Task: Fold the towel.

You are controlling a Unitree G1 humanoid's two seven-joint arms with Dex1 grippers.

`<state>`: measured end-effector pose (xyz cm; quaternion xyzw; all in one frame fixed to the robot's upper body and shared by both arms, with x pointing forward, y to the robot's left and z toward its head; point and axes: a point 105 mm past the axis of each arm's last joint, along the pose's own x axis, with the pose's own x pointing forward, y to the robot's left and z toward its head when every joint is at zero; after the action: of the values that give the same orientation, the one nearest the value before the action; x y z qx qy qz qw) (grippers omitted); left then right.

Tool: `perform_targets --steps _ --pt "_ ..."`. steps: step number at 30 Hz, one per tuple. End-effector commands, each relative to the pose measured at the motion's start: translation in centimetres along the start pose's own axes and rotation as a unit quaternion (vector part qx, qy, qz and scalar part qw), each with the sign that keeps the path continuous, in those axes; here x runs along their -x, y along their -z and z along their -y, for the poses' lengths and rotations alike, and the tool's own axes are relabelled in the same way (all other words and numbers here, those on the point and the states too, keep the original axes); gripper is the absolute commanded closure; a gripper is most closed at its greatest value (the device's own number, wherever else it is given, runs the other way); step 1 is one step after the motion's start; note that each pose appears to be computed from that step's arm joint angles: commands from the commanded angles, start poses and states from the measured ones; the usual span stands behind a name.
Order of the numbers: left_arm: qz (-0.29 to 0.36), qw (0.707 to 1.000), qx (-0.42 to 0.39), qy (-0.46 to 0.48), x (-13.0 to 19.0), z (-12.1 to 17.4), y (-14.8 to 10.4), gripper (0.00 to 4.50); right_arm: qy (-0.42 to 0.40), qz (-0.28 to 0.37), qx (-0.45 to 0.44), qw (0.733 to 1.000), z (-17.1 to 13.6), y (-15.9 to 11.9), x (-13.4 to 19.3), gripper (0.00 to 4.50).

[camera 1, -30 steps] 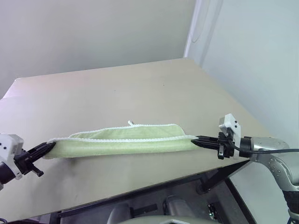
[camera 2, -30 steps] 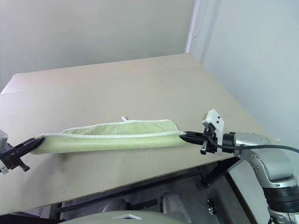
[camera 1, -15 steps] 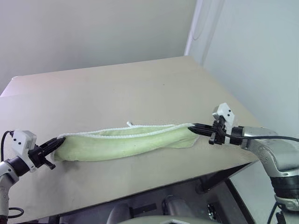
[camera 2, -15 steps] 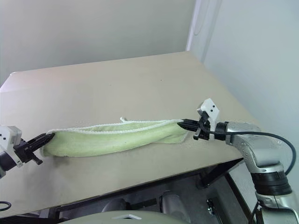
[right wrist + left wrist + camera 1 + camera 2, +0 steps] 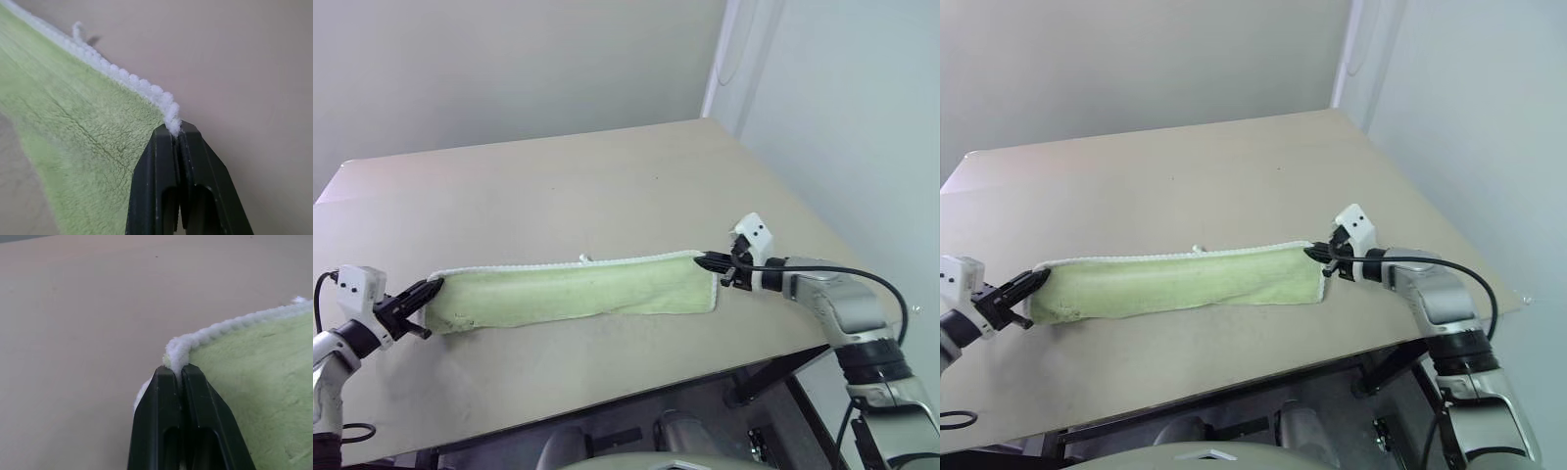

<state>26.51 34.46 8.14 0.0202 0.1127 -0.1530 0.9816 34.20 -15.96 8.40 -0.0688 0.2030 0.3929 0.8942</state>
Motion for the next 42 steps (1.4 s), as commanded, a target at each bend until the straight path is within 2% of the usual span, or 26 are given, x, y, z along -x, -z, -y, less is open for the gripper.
perform_targets --steps 1,11,17,18,21,24,27,30,34,36,39,42 --pt "0.004 1.0 -0.013 -0.011 -0.5 -0.5 -0.1 4.5 0.01 0.008 0.026 1.0 0.6 -1.1 -0.6 4.46" --pt "0.003 1.0 -0.005 -0.03 -1.6 -1.2 0.2 4.5 0.011 0.004 0.023 1.0 0.6 -1.1 -2.7 4.46" --pt "-0.003 1.0 0.003 -0.003 -1.8 -0.3 0.5 4.5 0.011 -0.002 0.003 1.0 0.6 -1.0 -3.5 4.46" --pt "-0.005 1.0 0.009 0.005 -1.7 -0.1 0.5 3.99 0.009 -0.001 0.002 1.0 0.5 -1.0 -3.5 4.04" --pt "-0.007 1.0 0.019 0.016 -1.5 0.1 0.5 3.16 -0.001 0.004 -0.001 1.0 0.2 -1.2 -3.5 3.24" --pt "-0.007 1.0 0.014 0.013 -1.3 -0.2 0.4 2.04 0.006 0.011 -0.001 1.0 0.3 -1.5 -3.4 2.11" --pt "0.006 1.0 0.007 -0.005 -1.0 -1.0 -0.6 1.03 0.012 0.028 -0.005 1.0 0.6 -2.3 -2.9 1.14" --pt "0.033 0.997 -0.017 -0.06 -0.3 -2.9 -2.6 0.0 0.03 0.068 -0.067 0.995 1.6 -3.9 -1.3 0.01" --pt "0.076 0.994 -0.015 -0.078 0.3 -4.0 -5.4 0.0 -0.006 0.086 -0.177 0.98 1.0 -4.6 1.0 0.01" --pt "0.103 0.993 -0.006 -0.05 0.0 -3.1 -7.2 0.0 -0.042 0.086 -0.247 0.964 0.3 -4.5 2.2 0.01" --pt "0.118 0.992 0.007 0.046 -1.0 0.6 -9.2 0.0 -0.098 0.089 -0.355 0.925 -1.1 -4.3 3.6 0.01" --pt "0.116 0.986 0.015 0.12 -2.0 4.0 -9.9 0.0 -0.121 0.083 -0.419 0.896 -2.1 -3.5 4.3 0.01"
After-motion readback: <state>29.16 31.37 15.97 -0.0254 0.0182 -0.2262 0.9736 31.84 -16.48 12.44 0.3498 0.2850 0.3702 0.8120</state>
